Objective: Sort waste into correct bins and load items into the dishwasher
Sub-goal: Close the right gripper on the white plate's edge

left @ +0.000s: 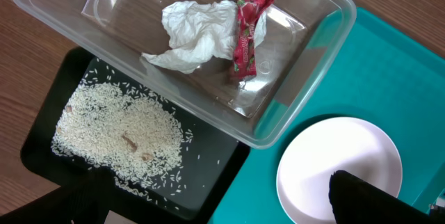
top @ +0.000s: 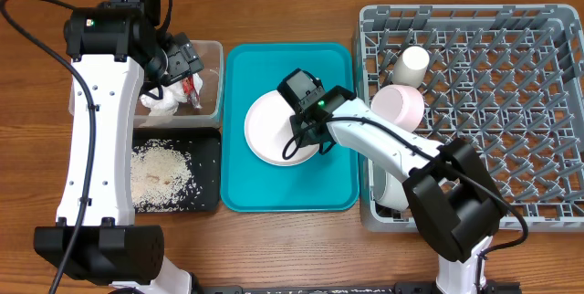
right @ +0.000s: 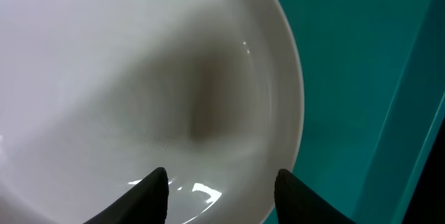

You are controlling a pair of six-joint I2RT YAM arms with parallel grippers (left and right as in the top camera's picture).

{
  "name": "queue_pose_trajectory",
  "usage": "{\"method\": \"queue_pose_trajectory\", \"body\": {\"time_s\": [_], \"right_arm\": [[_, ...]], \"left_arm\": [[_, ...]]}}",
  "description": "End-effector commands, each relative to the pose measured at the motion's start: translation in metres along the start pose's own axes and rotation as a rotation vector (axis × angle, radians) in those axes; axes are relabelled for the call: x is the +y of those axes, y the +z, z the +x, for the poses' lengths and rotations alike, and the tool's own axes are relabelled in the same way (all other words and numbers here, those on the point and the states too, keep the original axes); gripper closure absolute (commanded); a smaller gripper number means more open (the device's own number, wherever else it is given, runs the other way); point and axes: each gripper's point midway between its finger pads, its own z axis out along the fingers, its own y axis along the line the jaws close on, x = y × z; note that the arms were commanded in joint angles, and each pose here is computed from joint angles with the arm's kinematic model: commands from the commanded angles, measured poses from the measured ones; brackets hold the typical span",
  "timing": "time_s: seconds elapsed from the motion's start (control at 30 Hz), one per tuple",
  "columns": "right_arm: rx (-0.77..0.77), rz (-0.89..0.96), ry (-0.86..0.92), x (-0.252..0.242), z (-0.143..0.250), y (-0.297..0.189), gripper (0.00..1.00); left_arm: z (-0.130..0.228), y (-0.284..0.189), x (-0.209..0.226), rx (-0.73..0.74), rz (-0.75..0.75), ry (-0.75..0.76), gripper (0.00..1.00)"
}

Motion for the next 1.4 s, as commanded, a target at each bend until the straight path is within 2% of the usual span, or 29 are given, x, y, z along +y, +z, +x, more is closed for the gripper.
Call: {"method": "queue_pose_trajectory", "body": {"time_s": [0.0,0.3,0.5,0.6,1.1,1.37], "right_arm": [[-0.035,0.067,0.008,-0.013,-0.002,0.006,0.49],[-0.056,0.057,0.012,-0.011,-0.008,0.006,0.47],[-0.076,0.048,0.016,-0.009,-0.012,0.006,0.30],[-0.108,0.034,0.019,-0.006,-0.020,0.007,0.25],[-0.214,0.051,0.002,-0.011,-0.041,0.012,0.25],[-0.208,0.048,0.058,-0.035,-0.048,0.017,0.24]], "left_arm": [[-0.003,-0.003,0.000,-0.014,-0.002,0.000,0.00],[-0.003,-0.003,0.000,-0.014,-0.002,0.001,0.00],[-0.003,-0.003,0.000,-0.014,-0.002,0.000,0.00],[-0.003,-0.003,0.000,-0.014,-0.002,0.001,0.00],[-0.003,-0.003,0.001,-0.014,-0.002,0.000,0.00],[-0.003,-0.003,0.000,-0.014,-0.002,0.000,0.00]]}}
